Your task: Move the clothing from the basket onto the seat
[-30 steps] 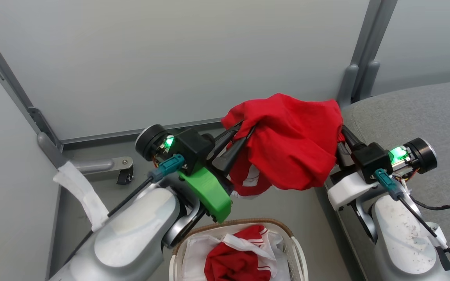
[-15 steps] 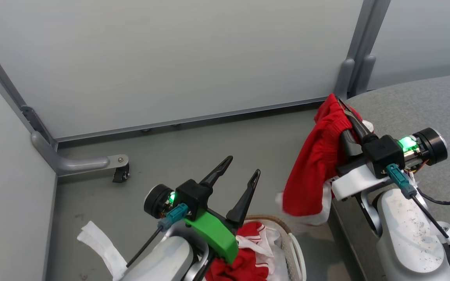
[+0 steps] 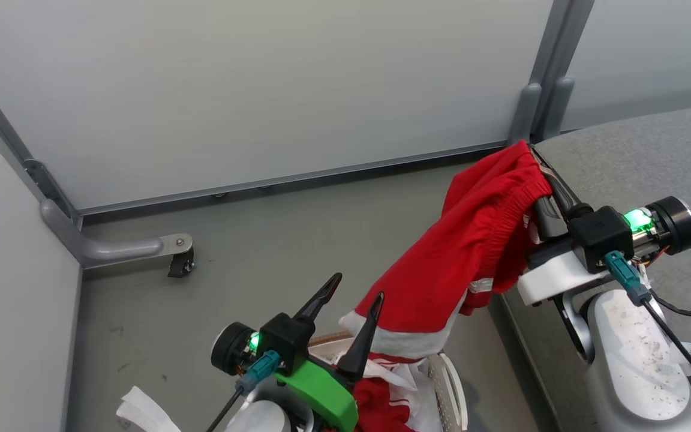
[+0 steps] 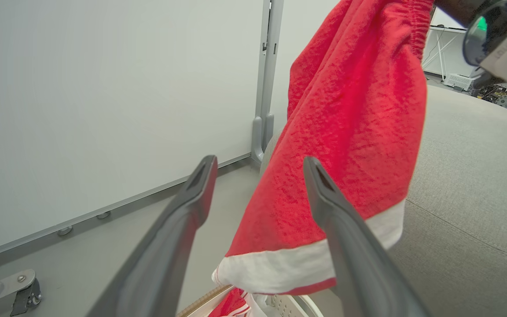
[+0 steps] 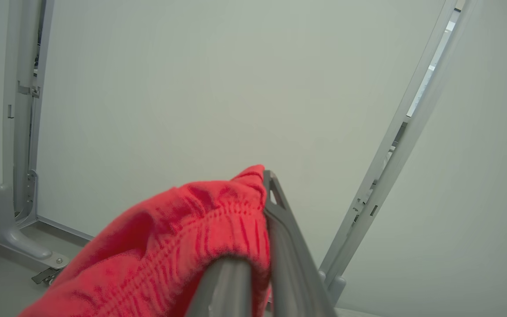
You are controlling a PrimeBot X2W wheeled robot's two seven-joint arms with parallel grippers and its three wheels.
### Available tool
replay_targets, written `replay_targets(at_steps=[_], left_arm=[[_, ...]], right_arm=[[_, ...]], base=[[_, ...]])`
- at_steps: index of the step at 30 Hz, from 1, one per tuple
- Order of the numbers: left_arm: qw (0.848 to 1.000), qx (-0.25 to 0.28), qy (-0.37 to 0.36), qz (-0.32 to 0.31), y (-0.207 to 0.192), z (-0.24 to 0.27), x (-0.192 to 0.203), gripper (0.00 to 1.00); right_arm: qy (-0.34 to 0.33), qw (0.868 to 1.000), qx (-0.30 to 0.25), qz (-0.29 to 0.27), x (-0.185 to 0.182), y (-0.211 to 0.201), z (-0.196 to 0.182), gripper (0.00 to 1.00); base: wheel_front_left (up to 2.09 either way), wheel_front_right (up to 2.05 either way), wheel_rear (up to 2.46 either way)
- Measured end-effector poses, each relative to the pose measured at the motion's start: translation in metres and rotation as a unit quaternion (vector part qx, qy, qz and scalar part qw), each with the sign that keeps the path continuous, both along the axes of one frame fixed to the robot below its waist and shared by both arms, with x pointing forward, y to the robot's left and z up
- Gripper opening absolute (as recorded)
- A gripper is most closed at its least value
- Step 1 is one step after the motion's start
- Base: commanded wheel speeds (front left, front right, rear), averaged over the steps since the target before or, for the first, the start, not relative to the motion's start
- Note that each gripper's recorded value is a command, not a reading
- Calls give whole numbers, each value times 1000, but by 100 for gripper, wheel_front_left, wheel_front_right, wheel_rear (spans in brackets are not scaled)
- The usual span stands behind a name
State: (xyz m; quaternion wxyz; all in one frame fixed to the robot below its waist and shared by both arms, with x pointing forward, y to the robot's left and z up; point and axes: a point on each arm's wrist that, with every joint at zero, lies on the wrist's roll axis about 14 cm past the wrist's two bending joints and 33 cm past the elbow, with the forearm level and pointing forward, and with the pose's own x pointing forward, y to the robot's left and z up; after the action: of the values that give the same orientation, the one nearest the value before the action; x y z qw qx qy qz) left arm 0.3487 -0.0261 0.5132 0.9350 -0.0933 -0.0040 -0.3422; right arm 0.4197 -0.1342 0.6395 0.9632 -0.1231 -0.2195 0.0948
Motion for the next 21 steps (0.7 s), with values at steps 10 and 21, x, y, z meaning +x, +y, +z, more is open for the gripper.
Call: replay_targets(at_steps=[10,21], left_arm=[[999,5,-10,-38,-24,-2,2,100],[989,9,-7,-149,-90,-11,-12,100]], right_arm=[[-4,999,4,-47,-8,-36,2,0],[11,980,3,-199,-53,-140,-9,0]], base=[[0,0,0],[0,0,0]])
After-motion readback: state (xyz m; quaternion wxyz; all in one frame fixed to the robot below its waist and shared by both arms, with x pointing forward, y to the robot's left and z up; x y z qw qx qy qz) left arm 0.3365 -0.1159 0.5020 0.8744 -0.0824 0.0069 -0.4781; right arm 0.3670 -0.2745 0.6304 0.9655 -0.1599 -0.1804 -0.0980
